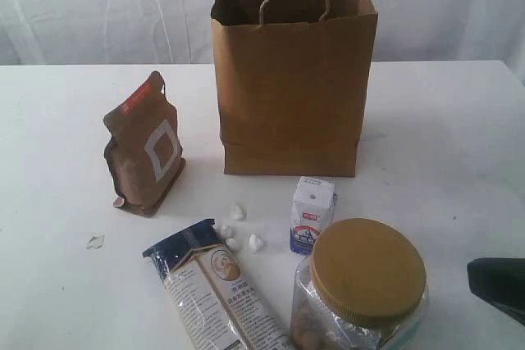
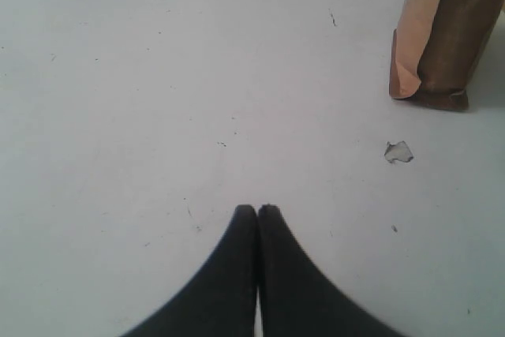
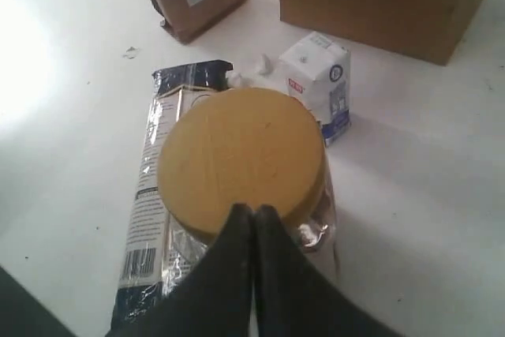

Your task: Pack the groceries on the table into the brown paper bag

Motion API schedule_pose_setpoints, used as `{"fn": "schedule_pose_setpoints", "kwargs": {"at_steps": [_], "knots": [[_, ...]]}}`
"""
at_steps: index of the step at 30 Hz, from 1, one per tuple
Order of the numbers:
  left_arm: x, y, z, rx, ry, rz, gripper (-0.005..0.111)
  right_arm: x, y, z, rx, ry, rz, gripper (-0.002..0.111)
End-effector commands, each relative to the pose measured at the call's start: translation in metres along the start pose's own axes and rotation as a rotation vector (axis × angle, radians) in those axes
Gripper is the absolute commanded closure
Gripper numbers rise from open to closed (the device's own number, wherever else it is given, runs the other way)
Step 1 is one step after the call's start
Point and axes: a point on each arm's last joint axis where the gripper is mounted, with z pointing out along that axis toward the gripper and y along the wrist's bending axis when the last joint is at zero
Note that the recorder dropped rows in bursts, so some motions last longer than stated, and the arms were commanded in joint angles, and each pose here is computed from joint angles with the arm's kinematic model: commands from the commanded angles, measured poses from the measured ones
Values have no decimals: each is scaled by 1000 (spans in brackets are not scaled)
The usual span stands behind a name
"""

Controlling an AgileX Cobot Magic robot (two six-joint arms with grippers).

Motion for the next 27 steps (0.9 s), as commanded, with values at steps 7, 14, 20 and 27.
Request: {"fn": "schedule_pose_setpoints", "kwargs": {"at_steps": [7, 14, 20, 27], "knots": [[1, 0, 0, 5, 0, -7, 107, 1, 1, 0, -13, -7, -19, 70], [1, 0, 0, 5, 0, -7, 107, -6, -3, 0, 38, -78, -50, 16], [1, 0, 0, 5, 0, -7, 107, -16, 10, -2, -125, -185, 96, 16], [1, 0, 0, 5, 0, -7, 107, -4, 13, 4, -187, -107, 125, 16]]}}
